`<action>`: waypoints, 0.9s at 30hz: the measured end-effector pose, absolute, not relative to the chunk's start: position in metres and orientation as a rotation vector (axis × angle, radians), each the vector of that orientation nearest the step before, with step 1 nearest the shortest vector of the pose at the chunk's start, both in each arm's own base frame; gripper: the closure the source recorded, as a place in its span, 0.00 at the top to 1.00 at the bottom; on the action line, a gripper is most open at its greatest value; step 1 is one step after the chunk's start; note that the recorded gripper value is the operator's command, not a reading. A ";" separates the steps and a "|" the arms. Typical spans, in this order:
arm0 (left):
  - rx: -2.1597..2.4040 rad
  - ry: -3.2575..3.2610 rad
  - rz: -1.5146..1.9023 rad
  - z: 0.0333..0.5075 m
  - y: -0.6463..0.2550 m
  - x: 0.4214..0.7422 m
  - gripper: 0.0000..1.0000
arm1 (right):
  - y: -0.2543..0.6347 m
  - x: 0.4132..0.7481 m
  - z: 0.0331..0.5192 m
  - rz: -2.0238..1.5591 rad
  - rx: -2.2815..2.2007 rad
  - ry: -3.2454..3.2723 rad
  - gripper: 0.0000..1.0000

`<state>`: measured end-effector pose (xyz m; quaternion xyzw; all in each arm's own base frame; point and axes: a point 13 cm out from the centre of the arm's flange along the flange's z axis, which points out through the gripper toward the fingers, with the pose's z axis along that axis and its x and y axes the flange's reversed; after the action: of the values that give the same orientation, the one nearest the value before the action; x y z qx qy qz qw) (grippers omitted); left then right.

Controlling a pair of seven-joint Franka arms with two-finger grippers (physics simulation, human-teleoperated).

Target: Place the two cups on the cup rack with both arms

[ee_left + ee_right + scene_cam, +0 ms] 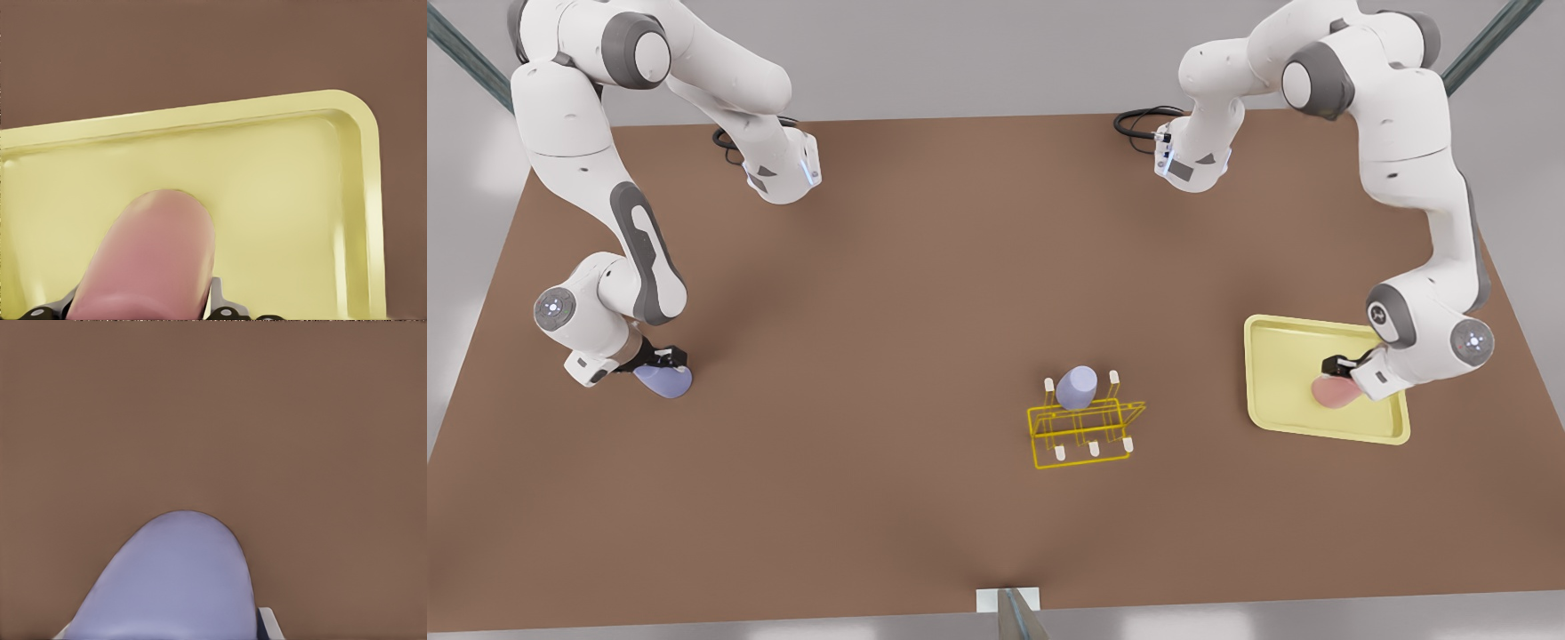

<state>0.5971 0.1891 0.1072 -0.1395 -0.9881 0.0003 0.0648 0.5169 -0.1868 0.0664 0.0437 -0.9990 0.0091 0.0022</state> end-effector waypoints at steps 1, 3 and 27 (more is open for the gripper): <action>-0.420 -2.983 0.003 0.111 0.187 0.597 0.83 | -0.187 0.517 0.066 0.028 0.139 -3.134 0.81; -0.423 -2.983 0.007 0.119 0.182 0.599 0.83 | -0.186 0.518 0.067 0.028 0.143 -3.135 0.81; -0.362 -3.177 0.239 0.215 -0.074 0.717 0.81 | -0.057 0.569 0.118 -0.218 0.303 -3.172 0.77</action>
<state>0.7166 -0.0740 0.2155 -0.1129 -0.9903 0.0744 -0.0323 0.5688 -0.0566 0.1176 0.0949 -0.9928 -0.0682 -0.0261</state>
